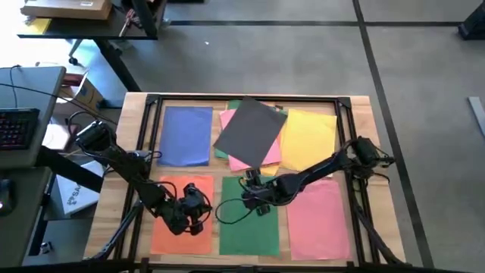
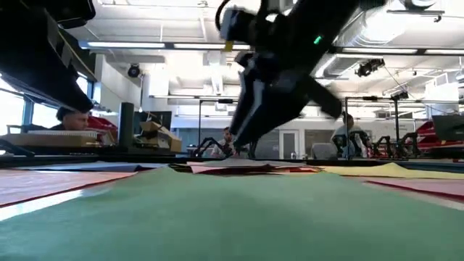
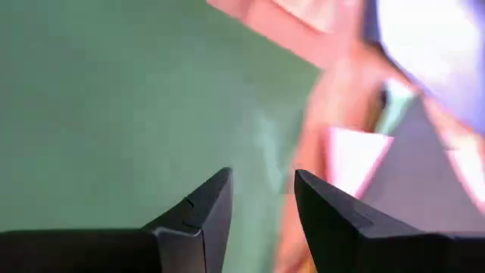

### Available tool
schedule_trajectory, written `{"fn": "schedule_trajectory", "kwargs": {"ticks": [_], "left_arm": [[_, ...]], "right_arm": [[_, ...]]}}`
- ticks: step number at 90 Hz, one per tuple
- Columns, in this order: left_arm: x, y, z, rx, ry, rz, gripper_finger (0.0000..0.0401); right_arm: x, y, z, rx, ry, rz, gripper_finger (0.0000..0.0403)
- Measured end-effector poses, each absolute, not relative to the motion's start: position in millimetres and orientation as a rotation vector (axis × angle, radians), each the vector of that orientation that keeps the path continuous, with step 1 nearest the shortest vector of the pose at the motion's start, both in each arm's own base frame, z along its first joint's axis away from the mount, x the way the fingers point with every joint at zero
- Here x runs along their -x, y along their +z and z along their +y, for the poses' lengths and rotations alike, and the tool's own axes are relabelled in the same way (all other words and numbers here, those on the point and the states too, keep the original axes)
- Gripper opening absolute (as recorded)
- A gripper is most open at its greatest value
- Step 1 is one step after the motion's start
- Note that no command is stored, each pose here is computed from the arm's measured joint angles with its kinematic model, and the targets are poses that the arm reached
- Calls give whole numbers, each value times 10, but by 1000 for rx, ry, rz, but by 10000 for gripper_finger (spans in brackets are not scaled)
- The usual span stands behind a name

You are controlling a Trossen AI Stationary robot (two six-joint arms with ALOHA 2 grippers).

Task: Organize paper
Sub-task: Stack the pink paper under the black paper on the bottom pink paper

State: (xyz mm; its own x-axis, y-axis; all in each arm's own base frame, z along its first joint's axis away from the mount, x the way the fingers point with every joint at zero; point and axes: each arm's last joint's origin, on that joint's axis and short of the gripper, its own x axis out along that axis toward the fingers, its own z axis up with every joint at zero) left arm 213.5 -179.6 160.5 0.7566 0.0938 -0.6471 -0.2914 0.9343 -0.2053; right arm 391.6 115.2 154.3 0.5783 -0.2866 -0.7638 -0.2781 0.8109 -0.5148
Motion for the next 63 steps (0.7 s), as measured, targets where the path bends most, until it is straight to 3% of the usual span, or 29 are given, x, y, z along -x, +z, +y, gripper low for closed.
{"fn": "schedule_trajectory", "kwargs": {"ticks": [24, 45, 63], "left_arm": [[-2133, 1602, -1795, 304, 211, 688, 0], [-2132, 1601, -1794, 302, 211, 690, 0], [-2131, 1600, -1795, 303, 209, 692, 0]], "right_arm": [[-4131, 1265, 898, 917, -10, 971, 129], [-4171, 1255, 686, 939, -75, 1006, 129], [-4172, 1220, 511, 873, 9, 1047, 129]]}}
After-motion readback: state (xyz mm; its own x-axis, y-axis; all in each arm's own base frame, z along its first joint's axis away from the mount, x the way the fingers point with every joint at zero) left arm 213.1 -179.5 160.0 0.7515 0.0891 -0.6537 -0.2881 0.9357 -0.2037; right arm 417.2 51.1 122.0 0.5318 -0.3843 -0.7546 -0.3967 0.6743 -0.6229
